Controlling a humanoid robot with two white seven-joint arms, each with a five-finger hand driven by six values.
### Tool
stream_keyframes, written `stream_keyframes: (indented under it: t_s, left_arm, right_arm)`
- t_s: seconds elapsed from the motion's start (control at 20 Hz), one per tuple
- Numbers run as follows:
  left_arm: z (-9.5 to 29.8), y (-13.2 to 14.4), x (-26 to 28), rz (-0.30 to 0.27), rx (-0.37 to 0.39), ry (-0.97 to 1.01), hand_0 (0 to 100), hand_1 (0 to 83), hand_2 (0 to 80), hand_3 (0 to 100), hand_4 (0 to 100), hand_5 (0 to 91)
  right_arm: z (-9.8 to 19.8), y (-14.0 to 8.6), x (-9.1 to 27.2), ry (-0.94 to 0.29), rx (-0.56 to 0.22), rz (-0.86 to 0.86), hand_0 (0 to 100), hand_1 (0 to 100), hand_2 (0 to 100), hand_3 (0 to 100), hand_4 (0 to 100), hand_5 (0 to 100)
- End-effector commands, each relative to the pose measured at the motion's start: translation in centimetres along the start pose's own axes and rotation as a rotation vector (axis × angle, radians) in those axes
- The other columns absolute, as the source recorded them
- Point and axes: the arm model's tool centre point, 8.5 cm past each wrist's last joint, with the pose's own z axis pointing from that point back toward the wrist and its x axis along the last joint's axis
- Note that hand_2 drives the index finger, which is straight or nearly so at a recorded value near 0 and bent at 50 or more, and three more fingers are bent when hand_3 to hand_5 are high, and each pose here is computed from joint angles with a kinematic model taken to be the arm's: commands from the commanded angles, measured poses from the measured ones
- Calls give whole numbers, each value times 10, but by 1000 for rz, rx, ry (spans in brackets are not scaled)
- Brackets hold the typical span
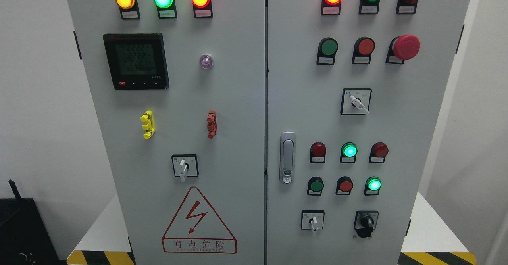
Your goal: Turn on light switch 1
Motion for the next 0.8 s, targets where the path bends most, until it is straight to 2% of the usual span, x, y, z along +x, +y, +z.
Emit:
stream_keyframes:
  t_s: [0.0,0.5,0.6,0.75]
  left_arm:
    - [2,-2,-18,3,-17,28,302,85,0,0,0,0]
    - [2,0,-17,3,-8,17,299,101,0,0,0,0]
    - [-1,-1,-7,2,-21,-25,297,105,0,0,0,0]
    - [-1,13,7,-17,-22,-137,293,120,0,0,0,0]
  right_arm:
    - [0,0,1,-2,0,1,304,0,0,0,0,0]
    - [0,0,1,-2,0,1,304,0,0,0,0,0]
    - [0,0,0,0,0,-1,304,0,0,0,0,0]
    - [0,0,0,0,0,-1,304,0,0,0,0,0]
